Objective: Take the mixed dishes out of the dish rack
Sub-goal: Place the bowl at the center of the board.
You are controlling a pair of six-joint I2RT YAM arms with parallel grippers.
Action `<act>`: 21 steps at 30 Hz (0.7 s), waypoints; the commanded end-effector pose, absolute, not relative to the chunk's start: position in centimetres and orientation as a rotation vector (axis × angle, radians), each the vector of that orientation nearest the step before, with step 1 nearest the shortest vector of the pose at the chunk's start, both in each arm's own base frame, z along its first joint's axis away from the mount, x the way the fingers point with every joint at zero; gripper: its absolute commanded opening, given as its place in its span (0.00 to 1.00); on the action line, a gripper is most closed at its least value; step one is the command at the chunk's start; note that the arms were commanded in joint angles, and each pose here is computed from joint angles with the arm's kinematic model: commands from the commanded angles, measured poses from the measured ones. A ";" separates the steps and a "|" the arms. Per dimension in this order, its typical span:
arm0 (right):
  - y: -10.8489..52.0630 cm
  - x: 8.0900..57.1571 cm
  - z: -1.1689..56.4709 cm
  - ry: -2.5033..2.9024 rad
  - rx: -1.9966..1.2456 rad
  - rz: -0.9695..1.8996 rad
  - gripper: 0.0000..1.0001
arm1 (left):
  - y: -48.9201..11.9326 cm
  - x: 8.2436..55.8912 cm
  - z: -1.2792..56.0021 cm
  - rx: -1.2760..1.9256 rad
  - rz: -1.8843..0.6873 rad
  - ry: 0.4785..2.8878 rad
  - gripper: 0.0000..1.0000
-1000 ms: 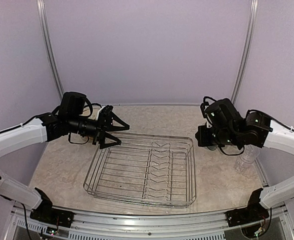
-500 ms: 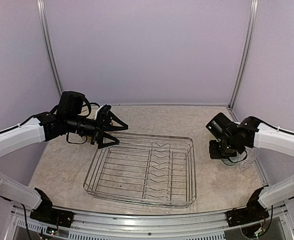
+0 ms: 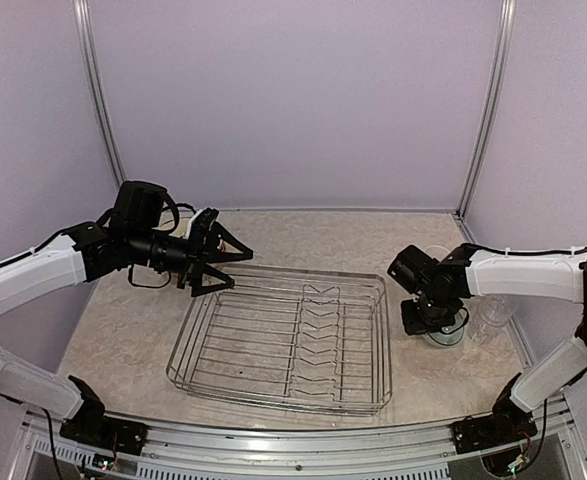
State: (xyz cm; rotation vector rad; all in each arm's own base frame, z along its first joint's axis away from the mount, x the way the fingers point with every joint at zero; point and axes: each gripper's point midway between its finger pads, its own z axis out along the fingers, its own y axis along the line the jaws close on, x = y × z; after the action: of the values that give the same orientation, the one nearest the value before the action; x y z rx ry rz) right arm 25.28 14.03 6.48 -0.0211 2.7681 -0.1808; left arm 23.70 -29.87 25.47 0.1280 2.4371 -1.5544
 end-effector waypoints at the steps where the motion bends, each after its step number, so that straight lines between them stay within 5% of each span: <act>1: 13.6 25.5 5.6 2.764 -0.022 -0.210 0.00 | -29.5 23.9 26.9 0.154 -1.524 2.394 0.95; 8: 13.4 25.2 4.6 2.790 -0.040 -0.238 0.09 | -29.3 24.0 27.4 0.160 -1.512 2.384 0.95; 21: 13.7 25.5 8.1 2.731 -0.023 -0.167 0.47 | -27.3 23.6 31.0 0.170 -1.394 2.303 0.96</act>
State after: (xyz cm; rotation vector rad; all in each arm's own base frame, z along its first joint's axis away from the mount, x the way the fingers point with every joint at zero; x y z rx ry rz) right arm 25.00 13.81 5.45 -0.0531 2.7835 -0.2036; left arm 23.61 -28.62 28.70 0.1511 2.3618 -1.4732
